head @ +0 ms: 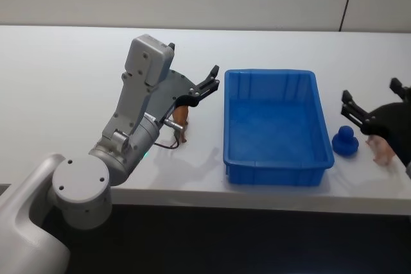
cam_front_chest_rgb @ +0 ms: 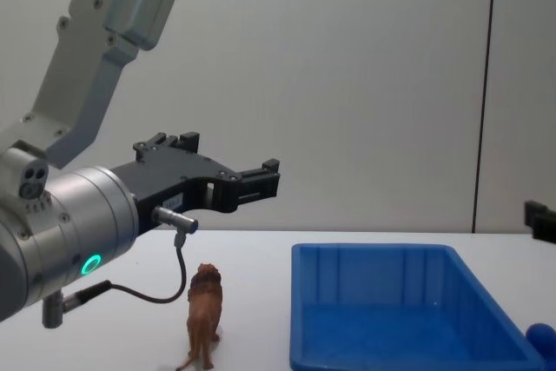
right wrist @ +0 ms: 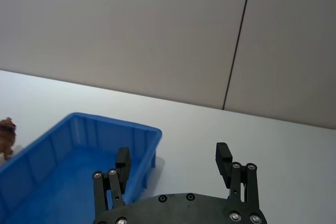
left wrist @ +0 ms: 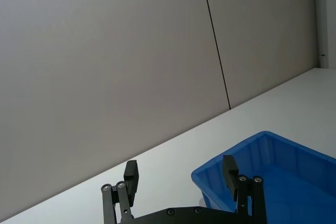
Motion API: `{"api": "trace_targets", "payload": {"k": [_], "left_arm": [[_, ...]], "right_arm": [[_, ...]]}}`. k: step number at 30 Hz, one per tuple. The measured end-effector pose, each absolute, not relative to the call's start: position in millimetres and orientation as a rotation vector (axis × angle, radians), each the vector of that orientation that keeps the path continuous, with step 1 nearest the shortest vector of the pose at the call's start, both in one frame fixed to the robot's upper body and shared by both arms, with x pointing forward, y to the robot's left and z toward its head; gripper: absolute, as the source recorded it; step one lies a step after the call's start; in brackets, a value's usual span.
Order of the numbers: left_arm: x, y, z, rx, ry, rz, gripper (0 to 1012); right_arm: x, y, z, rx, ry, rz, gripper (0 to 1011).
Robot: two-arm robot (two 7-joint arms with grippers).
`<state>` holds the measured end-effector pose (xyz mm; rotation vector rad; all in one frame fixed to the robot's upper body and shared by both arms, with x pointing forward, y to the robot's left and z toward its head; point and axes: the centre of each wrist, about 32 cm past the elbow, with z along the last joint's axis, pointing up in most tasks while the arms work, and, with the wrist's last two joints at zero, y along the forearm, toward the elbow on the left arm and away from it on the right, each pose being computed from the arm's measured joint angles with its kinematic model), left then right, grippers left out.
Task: Pick up the two dolls from the table and place them into the box.
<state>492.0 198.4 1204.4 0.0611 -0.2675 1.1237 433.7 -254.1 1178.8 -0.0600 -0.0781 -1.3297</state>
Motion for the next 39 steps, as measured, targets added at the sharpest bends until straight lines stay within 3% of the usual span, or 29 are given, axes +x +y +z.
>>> {"api": "trace_targets", "payload": {"k": [25, 39], "left_arm": [[492.0, 198.4, 1204.4, 0.061, -0.268, 1.124, 1001], [492.0, 198.4, 1204.4, 0.061, -0.268, 1.124, 1002]], "right_arm": [[434.1, -279.3, 1143.5, -0.312, 0.084, -1.467, 1001], [439.0, -285.9, 1130.9, -0.337, 0.171, -1.475, 1001]]}}
